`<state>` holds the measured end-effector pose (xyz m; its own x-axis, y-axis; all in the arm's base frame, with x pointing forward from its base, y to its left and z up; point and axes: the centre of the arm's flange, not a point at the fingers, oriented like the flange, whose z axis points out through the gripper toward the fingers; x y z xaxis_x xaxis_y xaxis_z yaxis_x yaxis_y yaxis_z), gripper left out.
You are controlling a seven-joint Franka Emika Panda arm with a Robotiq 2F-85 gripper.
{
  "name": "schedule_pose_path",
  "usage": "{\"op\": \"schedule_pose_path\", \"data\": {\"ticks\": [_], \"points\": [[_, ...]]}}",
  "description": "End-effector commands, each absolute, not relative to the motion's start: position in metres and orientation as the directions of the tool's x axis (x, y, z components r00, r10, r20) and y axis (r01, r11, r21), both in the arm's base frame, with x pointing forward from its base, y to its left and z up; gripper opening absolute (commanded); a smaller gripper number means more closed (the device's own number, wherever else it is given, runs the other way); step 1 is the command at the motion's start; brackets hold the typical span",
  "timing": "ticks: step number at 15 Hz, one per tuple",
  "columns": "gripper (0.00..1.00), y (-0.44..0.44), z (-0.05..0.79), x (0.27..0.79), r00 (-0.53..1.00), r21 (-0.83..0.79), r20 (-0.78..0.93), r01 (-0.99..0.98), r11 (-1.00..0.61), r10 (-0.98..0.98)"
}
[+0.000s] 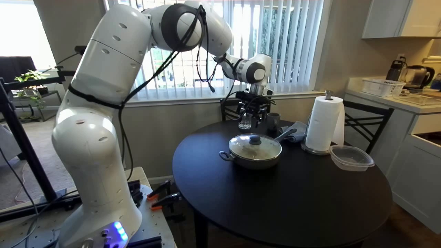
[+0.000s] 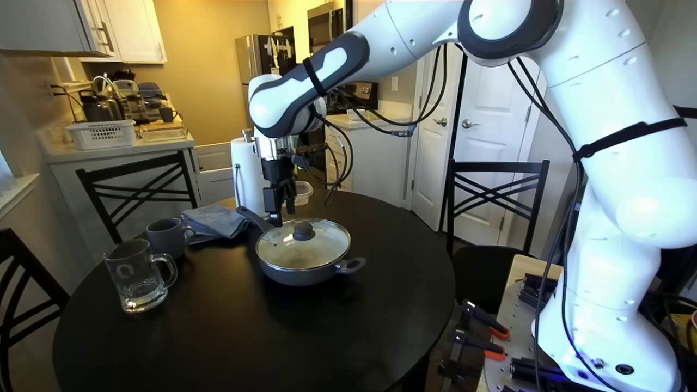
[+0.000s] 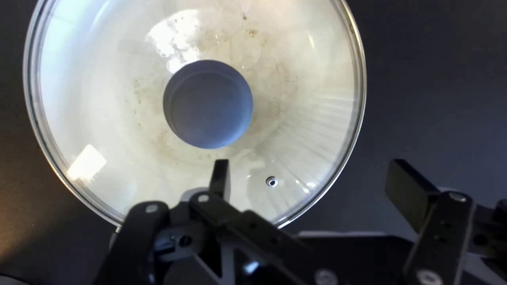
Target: Place the lid on the pot
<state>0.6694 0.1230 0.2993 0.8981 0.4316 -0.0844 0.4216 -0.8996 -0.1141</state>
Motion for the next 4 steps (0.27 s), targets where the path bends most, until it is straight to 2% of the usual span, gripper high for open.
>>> {"op": "schedule_pose_path", "data": {"ticks": [1, 4], "points": [[1.00, 0.1226, 0.2976, 0.6695, 0.898, -0.115, -0.086, 0.421, -0.900, 0.431], [1.00, 0.1215, 0.2939, 0.6696, 0.898, -0.116, -0.091, 0.419, -0.901, 0.430]]}}
